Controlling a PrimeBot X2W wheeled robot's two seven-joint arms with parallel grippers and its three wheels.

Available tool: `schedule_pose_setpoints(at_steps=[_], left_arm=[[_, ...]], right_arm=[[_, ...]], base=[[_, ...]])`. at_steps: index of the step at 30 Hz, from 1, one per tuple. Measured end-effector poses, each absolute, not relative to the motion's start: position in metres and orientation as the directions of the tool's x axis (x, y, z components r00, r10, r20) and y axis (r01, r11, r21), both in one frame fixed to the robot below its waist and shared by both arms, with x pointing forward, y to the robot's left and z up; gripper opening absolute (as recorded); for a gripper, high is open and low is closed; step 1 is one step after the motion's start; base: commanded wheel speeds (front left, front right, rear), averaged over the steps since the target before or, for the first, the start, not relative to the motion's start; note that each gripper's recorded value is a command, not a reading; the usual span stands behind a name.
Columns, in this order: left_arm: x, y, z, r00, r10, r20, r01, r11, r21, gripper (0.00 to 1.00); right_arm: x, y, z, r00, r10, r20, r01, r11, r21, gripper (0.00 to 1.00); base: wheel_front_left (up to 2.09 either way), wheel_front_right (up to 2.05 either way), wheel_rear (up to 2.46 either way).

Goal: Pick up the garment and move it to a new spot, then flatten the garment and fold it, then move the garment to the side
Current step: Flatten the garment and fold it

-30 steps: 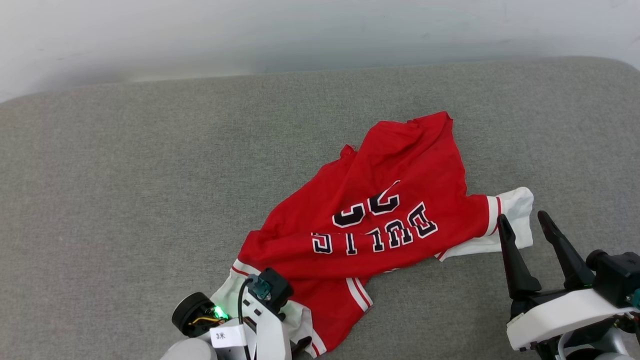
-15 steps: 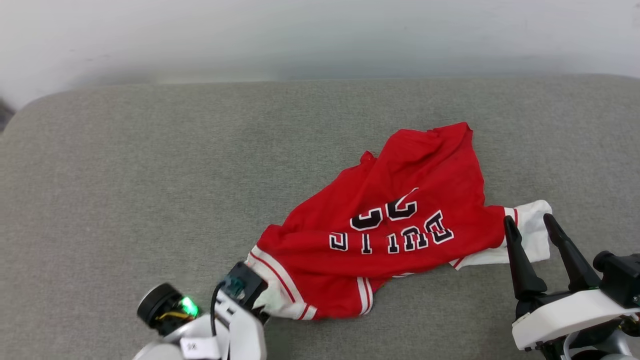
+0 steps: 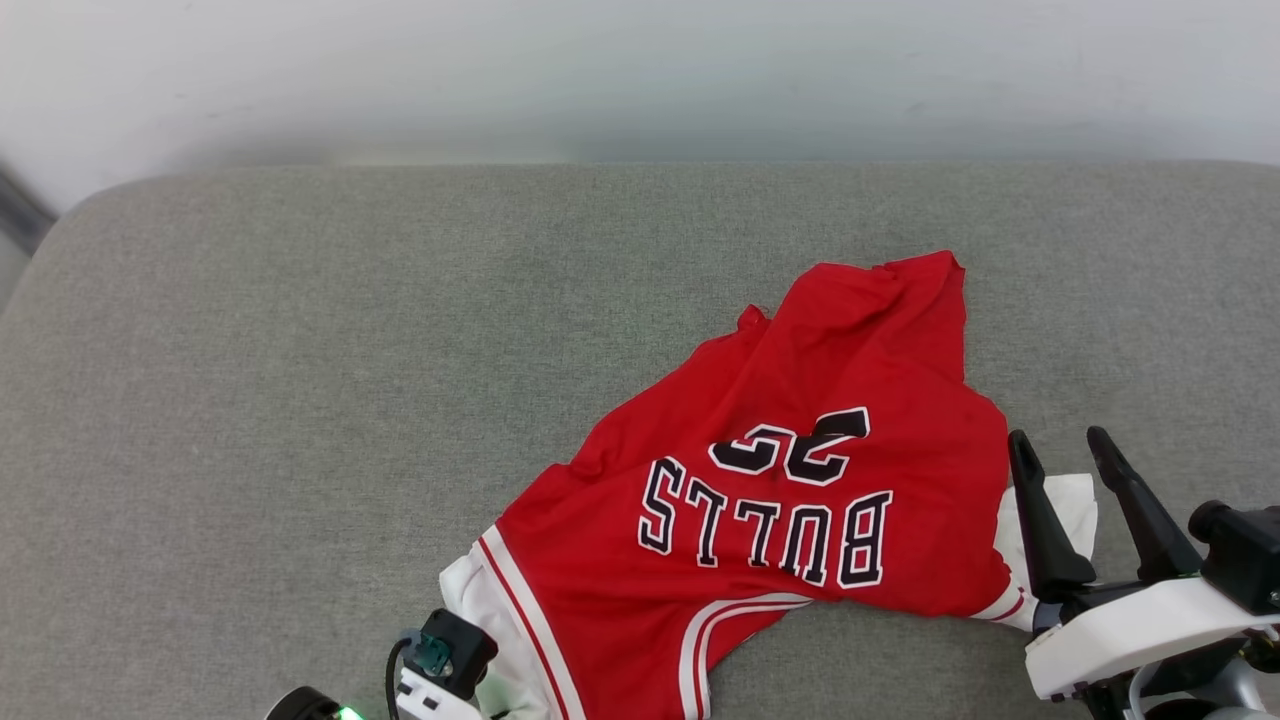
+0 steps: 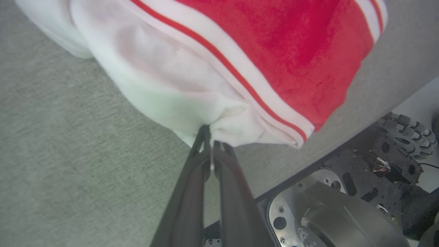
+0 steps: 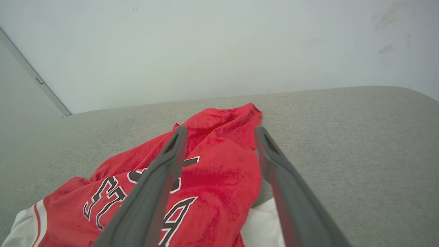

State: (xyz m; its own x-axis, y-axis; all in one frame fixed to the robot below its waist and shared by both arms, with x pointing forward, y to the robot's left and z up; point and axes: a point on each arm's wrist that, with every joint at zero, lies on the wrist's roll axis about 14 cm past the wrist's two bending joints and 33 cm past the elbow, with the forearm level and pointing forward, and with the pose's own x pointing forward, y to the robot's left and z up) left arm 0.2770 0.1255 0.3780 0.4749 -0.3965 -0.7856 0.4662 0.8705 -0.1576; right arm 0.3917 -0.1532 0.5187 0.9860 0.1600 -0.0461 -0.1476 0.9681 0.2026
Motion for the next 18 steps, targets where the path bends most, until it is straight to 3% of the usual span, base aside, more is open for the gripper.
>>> schedule_pose_setpoints(at_steps=[1, 2, 10, 18], left_arm=[[0.28, 0.124, 0.379, 0.492, -0.4, -0.773, 0.455, 0.876, -0.163, 0.82], [0.284, 0.122, 0.382, 0.514, -0.402, -0.758, 0.445, 0.88, -0.165, 1.0], [0.322, 0.137, 0.429, 0.759, -0.324, -0.565, 0.314, 0.942, -0.118, 1.0], [0.342, 0.16, 0.481, 0.925, -0.191, -0.329, 0.176, 0.981, -0.078, 1.0]], right_arm=[[0.392, -0.154, 0.52, 0.987, 0.158, -0.042, -0.146, 0.968, 0.202, 1.0], [0.391, -0.155, 0.521, 0.987, 0.156, -0.039, -0.145, 0.969, 0.201, 1.0], [0.382, -0.17, 0.528, 0.993, 0.114, -0.024, -0.107, 0.973, 0.203, 1.0], [0.37, -0.176, 0.535, 0.995, 0.099, -0.018, -0.093, 0.974, 0.205, 1.0]], base=[[0.0, 0.0, 0.0], [0.0, 0.0, 0.0], [0.0, 0.0, 0.0], [0.0, 0.0, 0.0]])
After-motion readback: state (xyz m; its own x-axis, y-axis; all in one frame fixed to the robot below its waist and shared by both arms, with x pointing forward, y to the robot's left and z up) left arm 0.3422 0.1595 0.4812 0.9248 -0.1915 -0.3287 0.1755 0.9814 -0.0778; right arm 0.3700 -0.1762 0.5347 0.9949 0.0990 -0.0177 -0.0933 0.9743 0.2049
